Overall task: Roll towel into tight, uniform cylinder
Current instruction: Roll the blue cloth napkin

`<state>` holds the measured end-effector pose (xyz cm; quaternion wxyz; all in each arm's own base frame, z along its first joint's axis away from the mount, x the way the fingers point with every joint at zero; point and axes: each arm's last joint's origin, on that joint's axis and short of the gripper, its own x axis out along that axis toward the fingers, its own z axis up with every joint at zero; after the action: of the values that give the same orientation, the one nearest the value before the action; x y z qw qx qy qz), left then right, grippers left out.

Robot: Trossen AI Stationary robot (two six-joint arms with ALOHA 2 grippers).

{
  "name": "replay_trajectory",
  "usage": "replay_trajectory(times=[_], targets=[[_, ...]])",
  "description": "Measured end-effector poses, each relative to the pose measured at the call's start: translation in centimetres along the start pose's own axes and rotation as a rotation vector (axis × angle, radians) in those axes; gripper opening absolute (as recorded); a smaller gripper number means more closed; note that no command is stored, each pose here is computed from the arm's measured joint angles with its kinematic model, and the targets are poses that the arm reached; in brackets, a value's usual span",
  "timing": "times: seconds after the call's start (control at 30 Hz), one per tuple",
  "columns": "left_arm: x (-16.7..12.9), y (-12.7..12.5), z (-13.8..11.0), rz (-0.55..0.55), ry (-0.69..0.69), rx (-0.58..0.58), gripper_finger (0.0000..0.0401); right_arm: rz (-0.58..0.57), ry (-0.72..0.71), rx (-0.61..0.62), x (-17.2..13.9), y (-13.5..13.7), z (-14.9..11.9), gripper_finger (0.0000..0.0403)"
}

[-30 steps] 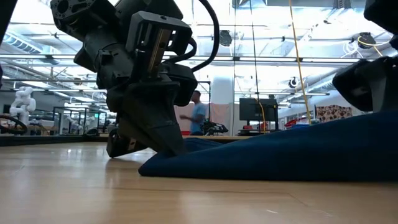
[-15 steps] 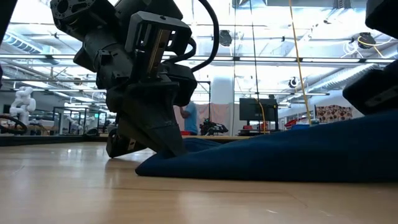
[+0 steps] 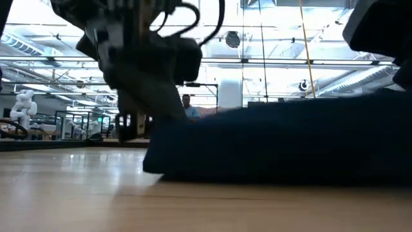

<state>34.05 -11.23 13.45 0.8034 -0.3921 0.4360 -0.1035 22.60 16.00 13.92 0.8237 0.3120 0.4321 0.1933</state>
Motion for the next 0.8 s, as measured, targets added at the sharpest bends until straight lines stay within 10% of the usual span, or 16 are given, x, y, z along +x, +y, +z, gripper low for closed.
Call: replay_trajectory(times=[0.8], targets=[[-0.7,2.7,0.2,0.129,-0.026,-0.046,0.0001,0.281,0.105,0.178,-0.3,-7.0,2.0,0.0000]])
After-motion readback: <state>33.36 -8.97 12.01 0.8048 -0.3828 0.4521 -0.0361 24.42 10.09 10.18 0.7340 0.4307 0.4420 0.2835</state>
